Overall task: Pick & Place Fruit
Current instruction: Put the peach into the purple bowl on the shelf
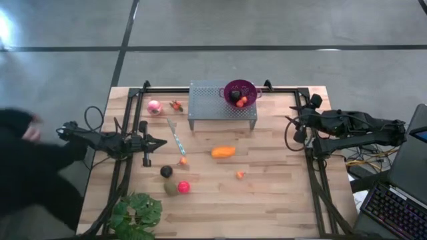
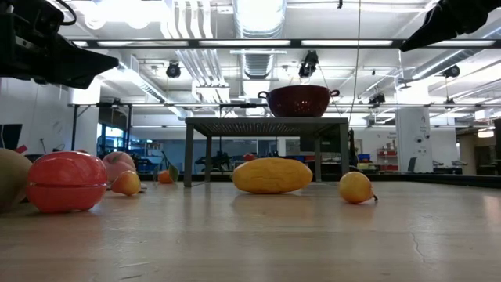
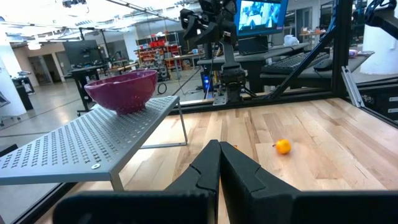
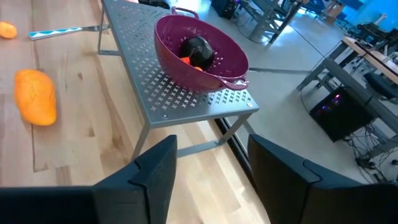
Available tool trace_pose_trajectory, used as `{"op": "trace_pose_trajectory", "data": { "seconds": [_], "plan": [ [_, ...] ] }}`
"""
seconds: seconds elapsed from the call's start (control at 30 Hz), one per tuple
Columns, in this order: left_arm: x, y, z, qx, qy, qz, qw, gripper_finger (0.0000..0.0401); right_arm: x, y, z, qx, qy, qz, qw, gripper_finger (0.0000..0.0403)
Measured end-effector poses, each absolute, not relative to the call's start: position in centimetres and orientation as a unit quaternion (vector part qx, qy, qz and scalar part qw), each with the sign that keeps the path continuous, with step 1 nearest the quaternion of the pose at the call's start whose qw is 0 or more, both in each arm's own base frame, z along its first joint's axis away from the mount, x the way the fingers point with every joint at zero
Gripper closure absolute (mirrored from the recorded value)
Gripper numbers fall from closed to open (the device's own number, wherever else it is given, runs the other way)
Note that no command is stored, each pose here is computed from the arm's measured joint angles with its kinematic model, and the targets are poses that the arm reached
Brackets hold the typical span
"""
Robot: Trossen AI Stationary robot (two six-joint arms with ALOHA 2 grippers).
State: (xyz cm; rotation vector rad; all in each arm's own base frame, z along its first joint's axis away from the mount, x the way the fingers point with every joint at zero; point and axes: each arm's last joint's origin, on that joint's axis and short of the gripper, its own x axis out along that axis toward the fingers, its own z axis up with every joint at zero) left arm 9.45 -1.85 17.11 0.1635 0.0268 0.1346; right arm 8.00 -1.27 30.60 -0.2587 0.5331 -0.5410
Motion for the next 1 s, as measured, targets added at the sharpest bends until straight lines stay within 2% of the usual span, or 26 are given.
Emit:
{"op": "trace_pose_trajectory", "data": {
  "seconds": [0.53, 0.8, 1.0],
  "plan": [
    [9.5, -1.9, 17.2, 0.09, 0.006, 0.069, 0.994, 0.0389, 8.0, -1.3, 30.6, -0.125, 0.259, -0.264, 0.921, 0.0184],
    [9.4, -1.8, 18.5, 0.009, -0.065, 0.068, 0.996, 0.0389, 8.0, -1.3, 30.6, -0.125, 0.259, -0.263, 0.921, 0.0168],
    [9.2, -1.8, 19.6, -0.014, -0.115, 0.07, 0.991, 0.0389, 8.0, -1.3, 30.6, -0.125, 0.259, -0.263, 0.921, 0.0152]
  ]
}}
